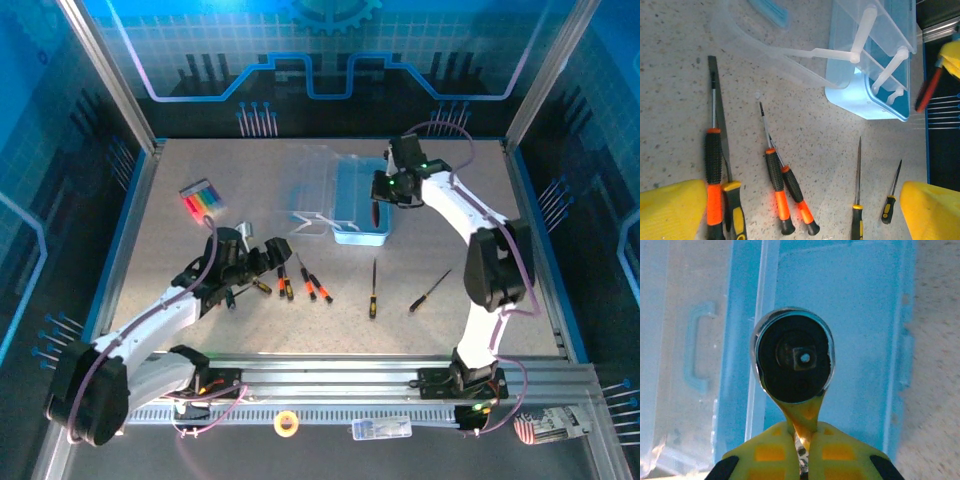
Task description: Pack the tool kit
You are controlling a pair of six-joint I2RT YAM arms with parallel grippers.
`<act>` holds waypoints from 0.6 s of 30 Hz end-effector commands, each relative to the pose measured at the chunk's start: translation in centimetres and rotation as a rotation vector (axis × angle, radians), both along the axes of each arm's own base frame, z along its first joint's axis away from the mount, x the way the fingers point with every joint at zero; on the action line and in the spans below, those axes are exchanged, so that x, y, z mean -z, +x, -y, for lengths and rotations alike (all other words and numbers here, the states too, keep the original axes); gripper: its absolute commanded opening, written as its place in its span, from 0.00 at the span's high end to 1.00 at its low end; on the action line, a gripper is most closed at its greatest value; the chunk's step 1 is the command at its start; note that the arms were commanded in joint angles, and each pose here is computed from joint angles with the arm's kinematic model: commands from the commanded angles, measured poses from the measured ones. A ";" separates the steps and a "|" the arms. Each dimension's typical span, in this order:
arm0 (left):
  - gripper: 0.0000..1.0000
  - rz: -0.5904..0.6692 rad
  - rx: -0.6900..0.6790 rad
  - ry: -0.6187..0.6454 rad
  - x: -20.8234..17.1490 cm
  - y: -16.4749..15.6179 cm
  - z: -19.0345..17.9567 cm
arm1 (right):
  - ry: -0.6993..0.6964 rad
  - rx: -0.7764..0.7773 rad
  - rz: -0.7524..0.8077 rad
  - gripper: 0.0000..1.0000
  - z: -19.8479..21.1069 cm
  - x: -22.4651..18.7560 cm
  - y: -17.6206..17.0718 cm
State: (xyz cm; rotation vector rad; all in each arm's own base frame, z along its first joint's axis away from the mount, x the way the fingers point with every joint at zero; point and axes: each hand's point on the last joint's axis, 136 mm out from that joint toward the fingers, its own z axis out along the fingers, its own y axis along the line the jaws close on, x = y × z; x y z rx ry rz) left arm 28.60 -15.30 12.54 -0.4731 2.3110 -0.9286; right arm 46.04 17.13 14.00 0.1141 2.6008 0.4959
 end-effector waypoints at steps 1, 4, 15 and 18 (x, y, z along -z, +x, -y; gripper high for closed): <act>0.01 0.043 -0.049 0.009 -1.2 -0.5 -1.3 | 0.053 -0.037 0.008 1.00 -2.5 -0.1 1.9; 0.01 0.073 -0.046 0.013 -2.2 -0.9 -1.6 | 0.052 -0.035 -0.026 1.00 -3.0 1.6 3.2; 0.01 0.070 -0.043 0.016 -2.4 -1.4 -1.7 | 0.037 0.002 -0.123 1.00 -3.4 7.1 5.4; 0.01 0.073 -0.042 0.017 -2.6 -1.3 -1.7 | 0.040 0.002 -0.141 1.00 -3.4 8.1 5.5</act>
